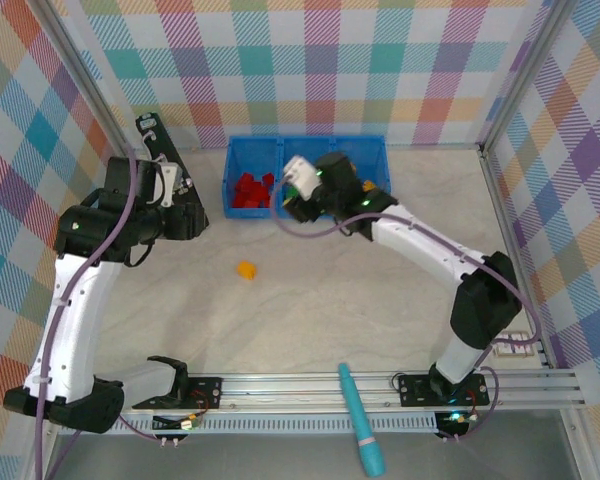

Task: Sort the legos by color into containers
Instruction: Pick up the lego from the center of the table, then place the lego in the container, then reset both arms

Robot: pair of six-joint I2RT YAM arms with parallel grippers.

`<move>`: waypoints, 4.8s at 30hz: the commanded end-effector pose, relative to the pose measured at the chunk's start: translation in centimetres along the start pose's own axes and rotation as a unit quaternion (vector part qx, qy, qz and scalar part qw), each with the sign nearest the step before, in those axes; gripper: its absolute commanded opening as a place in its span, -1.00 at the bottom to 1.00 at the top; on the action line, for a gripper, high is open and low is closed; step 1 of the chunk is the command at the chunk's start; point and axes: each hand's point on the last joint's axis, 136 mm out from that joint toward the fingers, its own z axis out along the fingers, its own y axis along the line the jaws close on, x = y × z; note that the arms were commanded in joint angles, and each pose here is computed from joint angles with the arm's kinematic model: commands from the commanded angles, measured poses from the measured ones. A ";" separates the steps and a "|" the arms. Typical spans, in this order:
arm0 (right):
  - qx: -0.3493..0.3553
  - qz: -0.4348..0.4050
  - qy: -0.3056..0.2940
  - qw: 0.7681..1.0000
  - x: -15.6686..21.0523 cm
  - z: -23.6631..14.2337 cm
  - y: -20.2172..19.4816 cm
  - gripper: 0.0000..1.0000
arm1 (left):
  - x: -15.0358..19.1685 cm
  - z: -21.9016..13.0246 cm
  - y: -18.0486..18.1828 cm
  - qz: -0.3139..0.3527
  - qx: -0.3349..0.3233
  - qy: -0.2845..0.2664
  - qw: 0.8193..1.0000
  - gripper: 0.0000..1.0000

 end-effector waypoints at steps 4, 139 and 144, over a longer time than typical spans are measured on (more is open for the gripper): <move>-0.101 -0.014 0.067 0.993 3.5 5.0 9.4 0.31 | 0.5 -2.1 0.9 0.005 -0.013 -0.017 1.000 0.46; 0.225 0.210 0.030 0.951 11.2 -11.8 -17.1 0.98 | 8.0 27.2 8.5 -0.081 -0.118 -0.237 0.961 1.00; 0.260 0.262 -0.024 0.929 16.3 -15.4 -15.3 0.98 | 8.1 26.9 8.5 -0.079 -0.131 -0.245 0.958 1.00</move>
